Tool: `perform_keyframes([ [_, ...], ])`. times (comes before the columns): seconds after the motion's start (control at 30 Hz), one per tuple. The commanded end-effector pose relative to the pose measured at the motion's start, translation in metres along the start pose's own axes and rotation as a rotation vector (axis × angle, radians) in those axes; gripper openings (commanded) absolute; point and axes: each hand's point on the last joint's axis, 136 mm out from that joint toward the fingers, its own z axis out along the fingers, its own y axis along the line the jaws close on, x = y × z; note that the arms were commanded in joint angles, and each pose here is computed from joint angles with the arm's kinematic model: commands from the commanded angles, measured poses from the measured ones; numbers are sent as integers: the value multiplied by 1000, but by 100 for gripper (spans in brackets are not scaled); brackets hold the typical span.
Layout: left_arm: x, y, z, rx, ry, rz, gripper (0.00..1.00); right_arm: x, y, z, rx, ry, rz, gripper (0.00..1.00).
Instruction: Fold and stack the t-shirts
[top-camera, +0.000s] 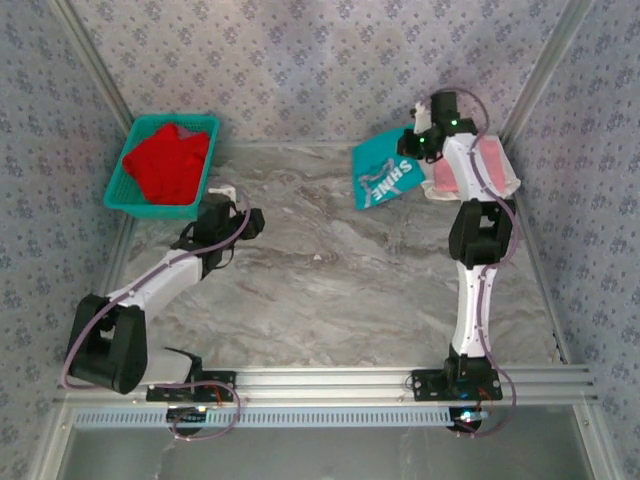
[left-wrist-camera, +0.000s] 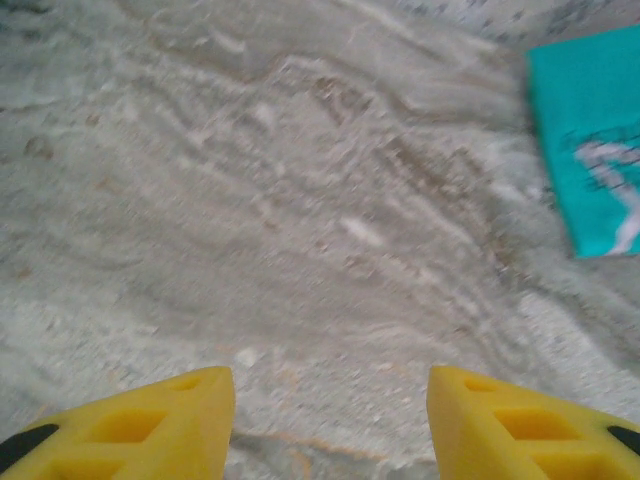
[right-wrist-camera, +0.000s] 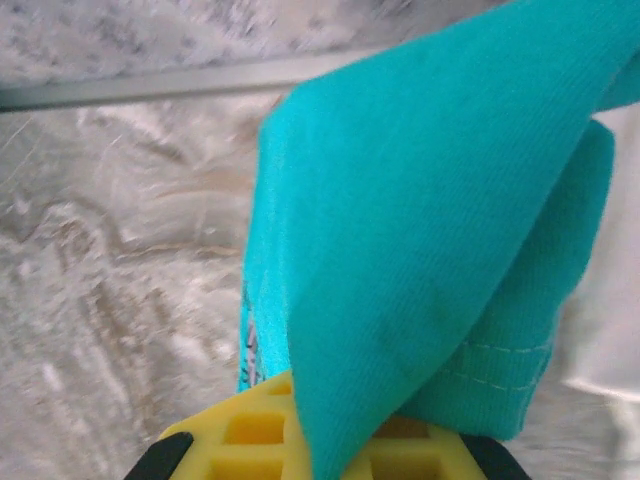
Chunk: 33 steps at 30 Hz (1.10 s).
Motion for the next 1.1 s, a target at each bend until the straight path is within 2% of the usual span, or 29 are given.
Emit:
perform_keyframes([
  [0.0,-5,8,0,-32,-17,16,53,13,-35,-14,101,94,-99,0],
  [0.2,0,11,9,-38,7,19,53,-12,-74,-42,233,35,-255,0],
  [0.33,5,13,15,-44,21,18,53,-26,-87,-58,245,-7,-318,0],
  [0.5,9,14,20,-48,35,13,53,-43,-102,-76,230,-83,-308,0],
  [0.7,11,14,24,-48,57,18,53,-50,-115,-90,248,-111,-308,0],
  [1.07,10,12,25,-50,69,27,53,-54,-155,-87,295,-144,-291,0],
])
